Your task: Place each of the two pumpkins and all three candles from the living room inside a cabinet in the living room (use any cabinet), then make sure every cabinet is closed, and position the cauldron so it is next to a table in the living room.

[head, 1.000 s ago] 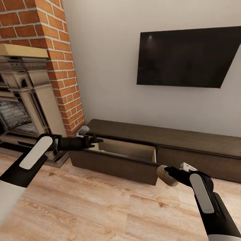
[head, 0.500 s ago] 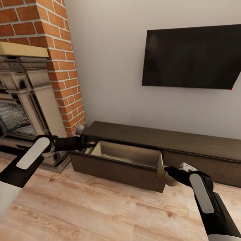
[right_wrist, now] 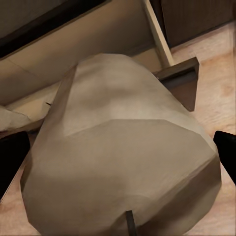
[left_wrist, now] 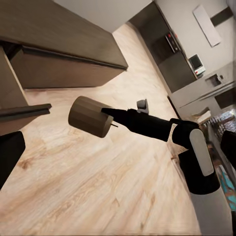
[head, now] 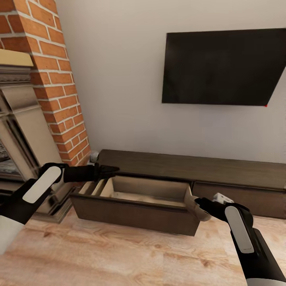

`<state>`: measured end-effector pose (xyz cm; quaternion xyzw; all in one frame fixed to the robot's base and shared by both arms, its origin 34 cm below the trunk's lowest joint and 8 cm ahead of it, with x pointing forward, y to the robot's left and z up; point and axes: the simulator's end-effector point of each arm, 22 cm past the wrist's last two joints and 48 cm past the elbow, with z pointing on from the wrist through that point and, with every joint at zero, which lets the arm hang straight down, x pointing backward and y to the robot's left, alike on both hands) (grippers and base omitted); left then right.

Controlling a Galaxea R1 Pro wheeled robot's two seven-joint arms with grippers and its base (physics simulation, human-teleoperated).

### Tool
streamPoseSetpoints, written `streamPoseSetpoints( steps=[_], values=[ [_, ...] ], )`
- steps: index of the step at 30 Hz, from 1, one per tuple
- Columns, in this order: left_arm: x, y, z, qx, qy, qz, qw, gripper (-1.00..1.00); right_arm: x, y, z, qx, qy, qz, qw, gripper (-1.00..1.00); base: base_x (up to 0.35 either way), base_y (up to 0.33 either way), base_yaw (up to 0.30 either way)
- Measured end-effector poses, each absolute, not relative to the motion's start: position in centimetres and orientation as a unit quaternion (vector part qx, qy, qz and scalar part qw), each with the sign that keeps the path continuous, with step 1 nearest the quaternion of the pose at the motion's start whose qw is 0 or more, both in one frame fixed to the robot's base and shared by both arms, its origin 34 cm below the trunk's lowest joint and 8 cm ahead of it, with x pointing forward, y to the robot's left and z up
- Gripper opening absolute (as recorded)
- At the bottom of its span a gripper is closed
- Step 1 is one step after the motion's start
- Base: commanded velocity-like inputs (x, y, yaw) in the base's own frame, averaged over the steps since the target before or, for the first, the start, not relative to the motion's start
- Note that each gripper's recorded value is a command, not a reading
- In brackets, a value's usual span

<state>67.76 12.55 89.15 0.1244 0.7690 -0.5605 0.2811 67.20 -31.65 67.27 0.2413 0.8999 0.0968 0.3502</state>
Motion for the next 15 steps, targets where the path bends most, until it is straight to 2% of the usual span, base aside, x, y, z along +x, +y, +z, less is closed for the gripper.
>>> streamPoseSetpoints(
  steps=[5, 9, 15],
  values=[
    [67.7, 12.7, 88.9, 0.127, 0.767, -0.564, 0.278, 1.0, 67.2, -31.6, 67.3, 0.241, 0.9, 0.097, 0.35, -1.0, 0.262, 0.245, -0.223],
    [67.6, 12.7, 88.8, 0.129, 0.766, -0.565, 0.277, 1.0, 67.2, -31.3, 67.2, 0.237, 0.901, 0.098, 0.35, -1.0, 0.249, 0.185, -0.068],
    [67.5, 12.6, 88.8, 0.13, 0.766, -0.566, 0.276, 1.0, 67.2, -29.3, 67.0, 0.207, 0.91, 0.097, 0.347, -1.0, 0.254, 0.048, -0.016]
  ],
)
